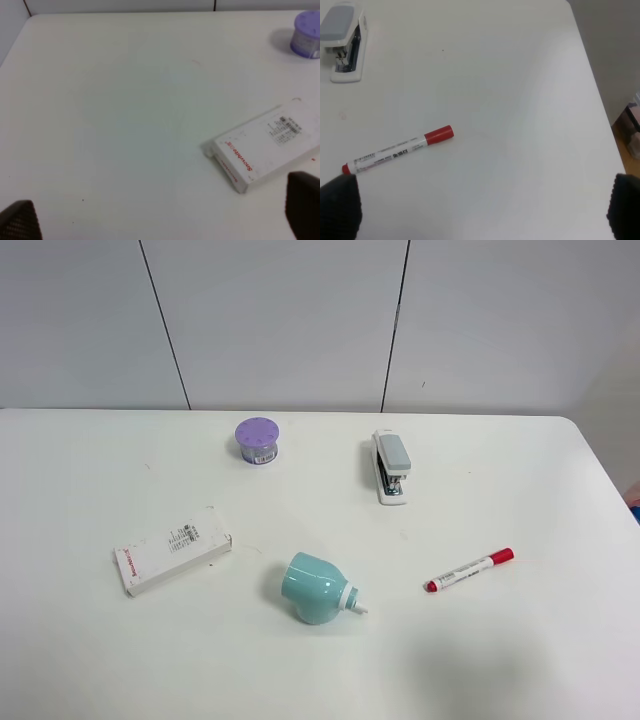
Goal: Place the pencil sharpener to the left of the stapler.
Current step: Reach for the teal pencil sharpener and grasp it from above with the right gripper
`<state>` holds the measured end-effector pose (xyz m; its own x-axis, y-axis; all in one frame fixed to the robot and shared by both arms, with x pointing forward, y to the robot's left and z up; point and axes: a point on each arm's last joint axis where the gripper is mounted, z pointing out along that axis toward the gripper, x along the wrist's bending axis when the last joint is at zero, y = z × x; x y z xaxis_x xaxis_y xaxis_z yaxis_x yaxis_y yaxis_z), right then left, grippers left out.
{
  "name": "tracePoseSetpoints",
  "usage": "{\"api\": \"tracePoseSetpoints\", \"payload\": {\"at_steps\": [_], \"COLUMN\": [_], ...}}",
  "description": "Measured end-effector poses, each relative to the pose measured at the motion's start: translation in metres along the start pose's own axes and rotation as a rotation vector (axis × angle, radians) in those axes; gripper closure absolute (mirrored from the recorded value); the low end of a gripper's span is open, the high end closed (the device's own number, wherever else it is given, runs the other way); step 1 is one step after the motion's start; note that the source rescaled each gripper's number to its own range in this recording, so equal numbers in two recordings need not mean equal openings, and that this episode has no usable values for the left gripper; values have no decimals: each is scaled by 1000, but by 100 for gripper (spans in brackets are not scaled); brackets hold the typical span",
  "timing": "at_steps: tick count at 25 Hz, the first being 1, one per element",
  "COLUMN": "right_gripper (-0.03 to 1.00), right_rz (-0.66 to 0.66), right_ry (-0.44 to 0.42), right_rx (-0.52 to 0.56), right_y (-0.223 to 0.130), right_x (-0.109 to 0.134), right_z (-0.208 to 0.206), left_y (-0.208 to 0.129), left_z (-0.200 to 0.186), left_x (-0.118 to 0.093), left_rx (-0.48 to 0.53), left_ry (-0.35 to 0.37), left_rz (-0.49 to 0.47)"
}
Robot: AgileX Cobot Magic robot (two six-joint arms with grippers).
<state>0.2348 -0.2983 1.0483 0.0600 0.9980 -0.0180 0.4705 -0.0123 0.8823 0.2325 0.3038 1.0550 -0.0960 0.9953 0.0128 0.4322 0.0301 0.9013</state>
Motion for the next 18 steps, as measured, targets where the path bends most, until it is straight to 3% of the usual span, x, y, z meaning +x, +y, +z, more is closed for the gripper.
{"api": "tracePoseSetpoints", "payload": {"at_steps": [18], "right_gripper": [-3], "right_rz": [0], "right_ry": [0], "right_rx": [0], "right_y": [0], "right_x": [0], "right_z": [0], "left_y": [0], "left_z": [0], "left_x": [0], "left_rx": [0], "left_ry": [0], "left_rz": [0]}}
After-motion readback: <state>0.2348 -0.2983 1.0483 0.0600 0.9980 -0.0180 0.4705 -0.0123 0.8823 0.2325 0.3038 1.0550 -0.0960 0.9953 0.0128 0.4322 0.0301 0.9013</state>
